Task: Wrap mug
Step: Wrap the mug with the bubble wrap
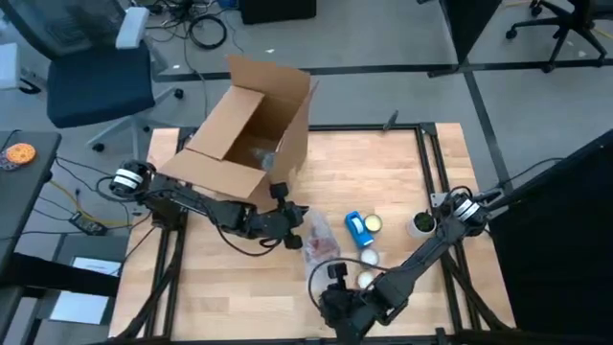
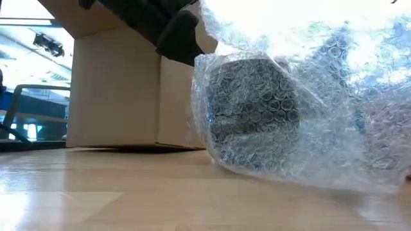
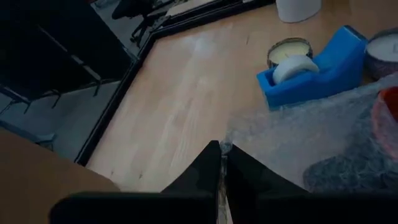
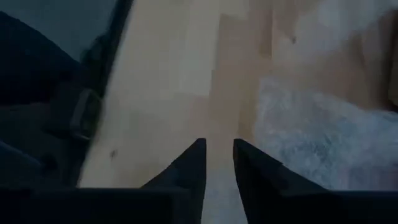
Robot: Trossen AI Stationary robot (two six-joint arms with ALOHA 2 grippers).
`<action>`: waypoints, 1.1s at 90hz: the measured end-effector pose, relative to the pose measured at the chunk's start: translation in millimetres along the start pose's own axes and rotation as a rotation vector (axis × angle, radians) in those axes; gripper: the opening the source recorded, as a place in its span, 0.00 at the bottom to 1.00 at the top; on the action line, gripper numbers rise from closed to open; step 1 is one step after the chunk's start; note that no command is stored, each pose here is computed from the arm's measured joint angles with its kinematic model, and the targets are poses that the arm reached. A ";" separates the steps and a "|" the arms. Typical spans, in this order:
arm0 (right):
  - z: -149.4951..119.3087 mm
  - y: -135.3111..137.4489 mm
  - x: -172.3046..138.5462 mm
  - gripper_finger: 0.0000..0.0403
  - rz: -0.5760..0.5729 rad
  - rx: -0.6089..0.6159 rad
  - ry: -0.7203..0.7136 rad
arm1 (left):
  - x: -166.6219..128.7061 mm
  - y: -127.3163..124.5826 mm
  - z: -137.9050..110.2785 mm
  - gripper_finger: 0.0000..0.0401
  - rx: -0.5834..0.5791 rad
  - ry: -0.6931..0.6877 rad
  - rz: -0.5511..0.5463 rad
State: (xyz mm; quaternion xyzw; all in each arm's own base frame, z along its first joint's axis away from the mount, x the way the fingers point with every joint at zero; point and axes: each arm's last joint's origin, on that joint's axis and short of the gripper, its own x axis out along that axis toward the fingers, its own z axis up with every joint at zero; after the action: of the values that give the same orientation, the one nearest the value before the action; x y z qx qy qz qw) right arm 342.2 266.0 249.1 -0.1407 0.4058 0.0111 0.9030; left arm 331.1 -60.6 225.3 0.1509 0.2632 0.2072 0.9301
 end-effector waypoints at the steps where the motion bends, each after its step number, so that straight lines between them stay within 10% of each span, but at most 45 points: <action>1: 0.5 -0.8 0.2 0.21 0.001 -0.008 0.000 | 0.0 0.0 0.0 0.00 0.000 0.000 0.000; 22: 6.2 8.7 -5.2 0.50 0.026 -0.198 -0.080 | -0.1 -0.1 -0.3 0.00 0.003 0.003 -0.001; 37: -10.7 11.0 -4.7 0.64 -0.197 -0.305 -0.043 | -0.1 -0.1 -0.3 0.00 0.002 0.003 -0.001; 99: -63.6 14.1 38.2 0.50 -0.593 -0.328 -0.165 | -0.1 -0.3 -1.0 0.00 0.004 0.006 -0.002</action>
State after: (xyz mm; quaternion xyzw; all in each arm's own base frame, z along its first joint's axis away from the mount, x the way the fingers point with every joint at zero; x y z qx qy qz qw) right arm 319.5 259.2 177.4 -0.3942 0.2657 -0.1753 0.8621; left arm 330.5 -60.8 224.4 0.1519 0.2667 0.2061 0.9291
